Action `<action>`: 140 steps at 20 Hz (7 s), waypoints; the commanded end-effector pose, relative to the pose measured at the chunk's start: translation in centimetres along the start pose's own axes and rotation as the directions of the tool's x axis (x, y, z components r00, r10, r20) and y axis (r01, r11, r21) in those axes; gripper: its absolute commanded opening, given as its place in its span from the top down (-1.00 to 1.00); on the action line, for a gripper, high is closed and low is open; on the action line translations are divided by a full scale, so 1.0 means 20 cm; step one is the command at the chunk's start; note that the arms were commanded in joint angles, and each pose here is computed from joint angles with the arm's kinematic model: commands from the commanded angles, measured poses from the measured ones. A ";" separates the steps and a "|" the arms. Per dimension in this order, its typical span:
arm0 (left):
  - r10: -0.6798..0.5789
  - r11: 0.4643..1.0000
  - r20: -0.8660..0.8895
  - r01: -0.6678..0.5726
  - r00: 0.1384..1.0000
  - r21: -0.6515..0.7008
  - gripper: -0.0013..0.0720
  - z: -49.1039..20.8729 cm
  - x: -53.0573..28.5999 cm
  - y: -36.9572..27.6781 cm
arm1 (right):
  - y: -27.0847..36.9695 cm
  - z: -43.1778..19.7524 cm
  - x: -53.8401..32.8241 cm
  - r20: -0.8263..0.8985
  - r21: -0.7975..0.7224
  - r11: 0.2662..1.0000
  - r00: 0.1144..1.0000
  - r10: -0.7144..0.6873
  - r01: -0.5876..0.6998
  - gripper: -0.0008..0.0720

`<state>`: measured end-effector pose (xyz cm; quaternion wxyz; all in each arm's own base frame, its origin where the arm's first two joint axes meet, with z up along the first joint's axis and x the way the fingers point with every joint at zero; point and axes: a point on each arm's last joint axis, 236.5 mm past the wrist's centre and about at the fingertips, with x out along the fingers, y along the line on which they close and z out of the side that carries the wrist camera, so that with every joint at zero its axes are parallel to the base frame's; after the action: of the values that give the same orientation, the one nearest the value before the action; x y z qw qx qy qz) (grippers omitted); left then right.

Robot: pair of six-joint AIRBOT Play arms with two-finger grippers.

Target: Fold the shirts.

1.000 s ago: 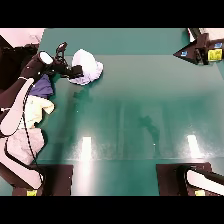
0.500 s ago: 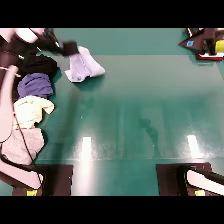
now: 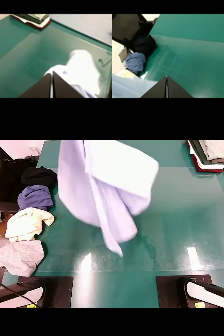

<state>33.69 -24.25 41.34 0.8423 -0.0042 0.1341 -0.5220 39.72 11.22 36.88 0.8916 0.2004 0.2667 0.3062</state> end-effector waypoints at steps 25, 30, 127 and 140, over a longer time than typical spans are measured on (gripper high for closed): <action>-0.205 0.634 -0.621 -0.381 0.756 -0.673 -0.84 -2.23 0.45 0.03 | 0.01 -0.15 -0.02 -0.128 -0.018 1.000 0.992 -0.010 0.008 0.93; -0.151 0.669 -0.597 -0.362 0.788 -0.648 -0.84 -2.19 0.58 0.00 | 0.01 -0.16 -0.03 -0.142 -0.018 1.000 0.990 -0.009 0.006 0.93; 0.112 0.569 -0.831 -0.721 0.545 -0.397 -0.44 -1.84 -0.28 1.00 | -1.05 -0.90 0.21 -0.543 0.027 0.881 0.746 -0.385 0.473 0.13; -0.158 0.427 -0.823 -0.714 0.545 -0.555 -0.44 -2.64 -0.40 0.12 | -1.03 -1.22 0.11 -0.608 0.067 0.866 0.709 -0.358 0.495 0.13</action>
<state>22.38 -7.71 -6.66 0.6617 -0.1384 0.7234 -0.1401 36.05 2.17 6.62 0.7876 0.1288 0.5937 0.1028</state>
